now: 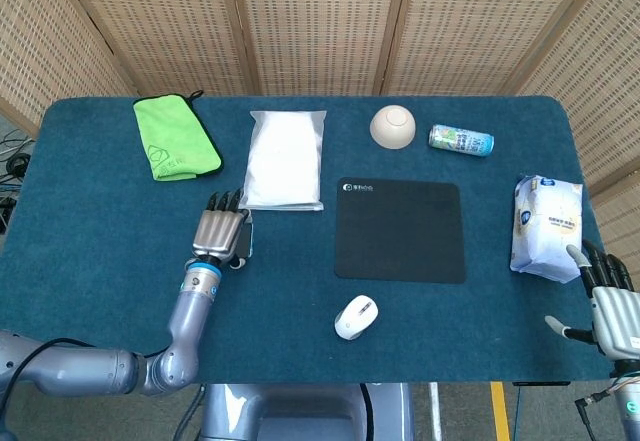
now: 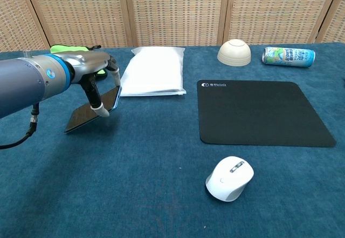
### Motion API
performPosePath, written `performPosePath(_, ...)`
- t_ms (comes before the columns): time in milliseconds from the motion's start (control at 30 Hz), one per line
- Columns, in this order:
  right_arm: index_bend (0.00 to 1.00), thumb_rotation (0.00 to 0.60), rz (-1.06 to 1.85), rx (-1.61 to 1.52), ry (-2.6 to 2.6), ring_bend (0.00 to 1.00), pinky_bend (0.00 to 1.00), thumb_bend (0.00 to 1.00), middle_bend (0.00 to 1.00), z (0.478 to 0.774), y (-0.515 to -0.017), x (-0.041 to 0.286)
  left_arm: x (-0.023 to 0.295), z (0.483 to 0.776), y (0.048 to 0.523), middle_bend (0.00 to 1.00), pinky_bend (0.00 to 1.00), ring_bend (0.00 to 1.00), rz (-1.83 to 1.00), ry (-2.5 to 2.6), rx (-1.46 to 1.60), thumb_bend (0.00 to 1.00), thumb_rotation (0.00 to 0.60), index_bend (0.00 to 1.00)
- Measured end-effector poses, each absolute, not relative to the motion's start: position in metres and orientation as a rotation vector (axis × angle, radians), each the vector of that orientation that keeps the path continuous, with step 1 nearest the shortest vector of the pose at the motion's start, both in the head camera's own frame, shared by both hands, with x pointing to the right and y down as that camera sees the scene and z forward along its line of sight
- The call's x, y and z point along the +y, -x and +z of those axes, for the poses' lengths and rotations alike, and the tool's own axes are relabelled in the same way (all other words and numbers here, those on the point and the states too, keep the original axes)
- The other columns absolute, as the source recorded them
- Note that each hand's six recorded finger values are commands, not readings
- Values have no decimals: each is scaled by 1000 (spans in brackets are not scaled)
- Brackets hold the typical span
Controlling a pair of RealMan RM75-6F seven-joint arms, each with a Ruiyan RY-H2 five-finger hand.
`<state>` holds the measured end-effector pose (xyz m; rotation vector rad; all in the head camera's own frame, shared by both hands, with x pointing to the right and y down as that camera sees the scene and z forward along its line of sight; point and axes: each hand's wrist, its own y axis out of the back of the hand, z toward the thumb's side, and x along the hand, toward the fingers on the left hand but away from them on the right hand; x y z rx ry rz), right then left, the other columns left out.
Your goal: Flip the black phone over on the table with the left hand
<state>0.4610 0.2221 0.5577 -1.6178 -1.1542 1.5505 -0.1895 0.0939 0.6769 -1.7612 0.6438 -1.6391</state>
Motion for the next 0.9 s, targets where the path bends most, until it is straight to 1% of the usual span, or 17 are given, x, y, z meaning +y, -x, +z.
performPosePath(267, 0, 600, 1555, -1142, 1617, 0, 0, 53, 0, 559, -460, 223, 89, 671, 202, 0, 0, 0, -1665, 1756, 731, 376, 600, 682)
performPosePath(900, 0, 600, 1563, -1135, 1609, 0, 0, 51, 0, 561, -459, 222, 84, 665, 233, 0, 0, 0, -1666, 1825, 936, 377, 600, 683)
